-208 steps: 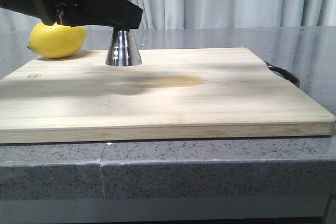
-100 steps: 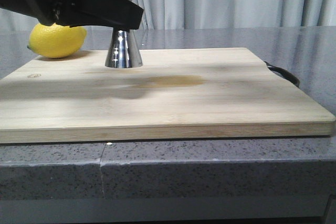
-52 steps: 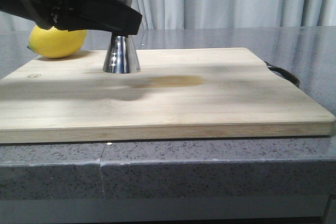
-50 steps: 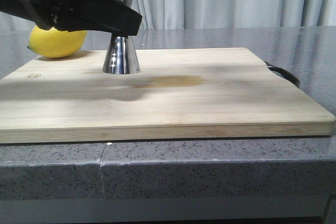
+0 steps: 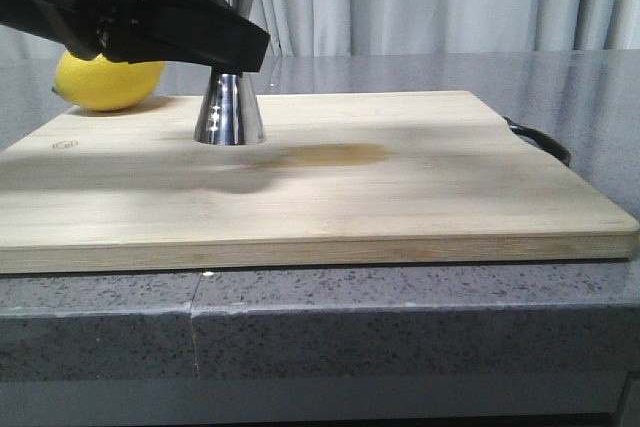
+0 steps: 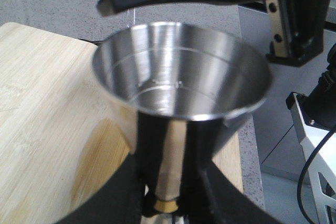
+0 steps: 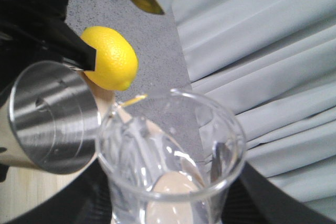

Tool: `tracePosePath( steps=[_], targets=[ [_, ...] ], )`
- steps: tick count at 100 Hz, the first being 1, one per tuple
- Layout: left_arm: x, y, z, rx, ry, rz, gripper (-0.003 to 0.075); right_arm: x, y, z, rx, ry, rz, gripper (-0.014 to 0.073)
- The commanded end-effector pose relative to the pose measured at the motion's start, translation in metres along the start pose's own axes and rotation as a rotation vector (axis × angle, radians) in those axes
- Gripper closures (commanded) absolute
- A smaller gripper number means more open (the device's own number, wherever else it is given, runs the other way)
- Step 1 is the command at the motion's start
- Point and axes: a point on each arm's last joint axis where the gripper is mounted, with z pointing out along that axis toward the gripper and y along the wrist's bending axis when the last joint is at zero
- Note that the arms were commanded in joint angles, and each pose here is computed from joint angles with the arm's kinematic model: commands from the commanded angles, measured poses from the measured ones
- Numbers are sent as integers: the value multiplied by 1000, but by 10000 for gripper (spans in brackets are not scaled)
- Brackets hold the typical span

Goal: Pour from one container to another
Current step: 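Tilt the beaker with the right gripper, pouring liquid into the held jigger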

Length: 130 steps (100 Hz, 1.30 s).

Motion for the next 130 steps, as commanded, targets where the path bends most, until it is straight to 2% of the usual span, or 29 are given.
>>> tracePosePath(
  steps=[1, 90, 130],
  targets=[
    [-25, -12, -4, 61, -103, 26, 740, -16, -19, -12, 64, -81, -34, 414],
    [-23, -16, -3, 102, -89, 35, 740, -16, -15, -12, 30, -73, -246, 414],
    [-23, -17, -3, 102, -88, 34, 740, -16, -15, -12, 24, -72, -284, 414]
  ],
)
